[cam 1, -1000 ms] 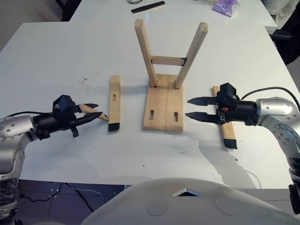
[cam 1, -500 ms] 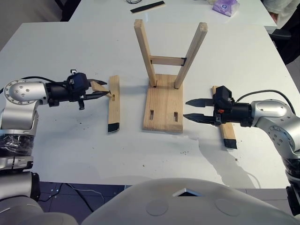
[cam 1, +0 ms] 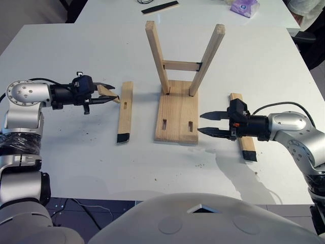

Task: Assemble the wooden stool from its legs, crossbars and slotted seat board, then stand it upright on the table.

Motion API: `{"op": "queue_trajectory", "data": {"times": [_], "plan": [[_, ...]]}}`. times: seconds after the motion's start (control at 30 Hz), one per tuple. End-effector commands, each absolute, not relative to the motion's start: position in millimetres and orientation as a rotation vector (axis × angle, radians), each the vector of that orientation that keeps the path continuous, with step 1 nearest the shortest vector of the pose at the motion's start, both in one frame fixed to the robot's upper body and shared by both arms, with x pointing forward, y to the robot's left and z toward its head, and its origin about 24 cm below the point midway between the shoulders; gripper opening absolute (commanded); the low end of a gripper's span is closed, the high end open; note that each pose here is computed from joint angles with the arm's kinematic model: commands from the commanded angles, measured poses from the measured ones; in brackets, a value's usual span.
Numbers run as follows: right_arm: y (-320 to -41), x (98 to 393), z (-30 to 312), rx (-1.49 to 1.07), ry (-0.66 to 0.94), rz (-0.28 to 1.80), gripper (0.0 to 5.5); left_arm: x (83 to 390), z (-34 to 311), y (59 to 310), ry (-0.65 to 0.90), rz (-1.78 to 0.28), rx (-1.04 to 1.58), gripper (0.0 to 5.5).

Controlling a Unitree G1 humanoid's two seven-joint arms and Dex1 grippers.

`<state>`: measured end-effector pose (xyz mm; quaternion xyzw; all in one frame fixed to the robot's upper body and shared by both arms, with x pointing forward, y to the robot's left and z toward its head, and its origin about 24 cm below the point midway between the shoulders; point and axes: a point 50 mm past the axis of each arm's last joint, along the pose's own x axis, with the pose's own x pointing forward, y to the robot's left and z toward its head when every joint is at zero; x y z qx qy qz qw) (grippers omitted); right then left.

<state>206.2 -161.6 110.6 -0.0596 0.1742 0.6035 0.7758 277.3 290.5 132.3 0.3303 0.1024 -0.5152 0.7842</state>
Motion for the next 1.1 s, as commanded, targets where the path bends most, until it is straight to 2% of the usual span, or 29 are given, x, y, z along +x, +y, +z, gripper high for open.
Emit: {"op": "queue_trajectory", "data": {"times": [0.03, 0.4, 0.67, 0.9, 1.1], "plan": [[-160, 206, 111, -0.149, 0.368, 1.312, 2.36, 276, 131, 288, 0.224, -1.143, 0.724, 1.29], [-160, 208, 111, -0.132, 0.380, 1.312, 2.36, 275, 129, 277, 0.196, -1.153, 0.630, 1.29], [-160, 208, 111, -0.128, 0.390, 1.315, 2.36, 253, 103, 289, 0.446, -1.233, 0.608, 1.29], [-160, 206, 108, -0.135, 0.401, 1.315, 2.36, 246, 106, 273, 0.552, -1.300, 0.390, 1.29], [-159, 207, 106, -0.145, 0.411, 1.334, 2.36, 234, 71, 266, 0.628, -1.254, 0.298, 1.29]]}}
